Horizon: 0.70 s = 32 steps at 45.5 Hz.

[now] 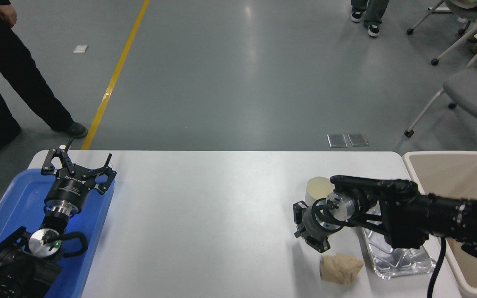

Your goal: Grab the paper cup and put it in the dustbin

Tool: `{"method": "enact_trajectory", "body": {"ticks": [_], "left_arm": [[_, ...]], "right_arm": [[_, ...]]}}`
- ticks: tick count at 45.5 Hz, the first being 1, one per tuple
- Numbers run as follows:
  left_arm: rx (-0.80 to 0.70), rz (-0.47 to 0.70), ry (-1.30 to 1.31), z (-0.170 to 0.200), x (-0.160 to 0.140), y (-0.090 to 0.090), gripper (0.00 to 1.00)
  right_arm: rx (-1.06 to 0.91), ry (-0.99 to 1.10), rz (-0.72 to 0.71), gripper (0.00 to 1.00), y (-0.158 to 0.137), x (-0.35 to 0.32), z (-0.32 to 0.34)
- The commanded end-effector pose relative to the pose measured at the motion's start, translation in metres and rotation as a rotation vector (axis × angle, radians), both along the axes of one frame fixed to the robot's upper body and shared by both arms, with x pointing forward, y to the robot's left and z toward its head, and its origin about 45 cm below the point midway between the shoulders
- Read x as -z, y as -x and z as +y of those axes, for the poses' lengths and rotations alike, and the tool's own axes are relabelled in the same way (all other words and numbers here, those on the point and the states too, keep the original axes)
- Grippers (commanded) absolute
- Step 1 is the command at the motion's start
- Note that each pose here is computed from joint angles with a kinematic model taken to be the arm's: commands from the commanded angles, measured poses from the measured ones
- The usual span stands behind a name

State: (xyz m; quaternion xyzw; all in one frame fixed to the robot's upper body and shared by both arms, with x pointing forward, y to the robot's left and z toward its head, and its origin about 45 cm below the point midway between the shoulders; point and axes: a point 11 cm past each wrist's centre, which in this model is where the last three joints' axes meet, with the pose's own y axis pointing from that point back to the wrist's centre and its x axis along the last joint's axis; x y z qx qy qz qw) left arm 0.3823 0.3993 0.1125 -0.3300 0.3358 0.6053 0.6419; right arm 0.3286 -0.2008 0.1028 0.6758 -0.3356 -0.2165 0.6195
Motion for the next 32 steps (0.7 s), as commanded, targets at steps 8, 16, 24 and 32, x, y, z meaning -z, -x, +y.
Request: {"method": "enact_trajectory", "body": {"ticks": [8,16,24,32], "left_arm": [[0.001,0.0,0.001,-0.001,0.0,0.0,0.99],[0.0,0.0,0.0,0.0,0.0,0.0,0.99],[0.0,0.0,0.0,0.0,0.0,0.0,0.99],[0.0,0.0,0.0,0.0,0.0,0.0,0.99]], "right_arm": [[-0.532,-0.085,-0.189,0.0,-0.042,-0.088,-0.021],[-0.736,-0.104,-0.223,0.0,-0.05,-0.135,-0.017],[-0.874,-0.075,-0.241,0.0,-0.046,-0.19,-0.006],[-0.865,-0.038,-0.406,1.0,-0.062,-0.259,0.012]]}}
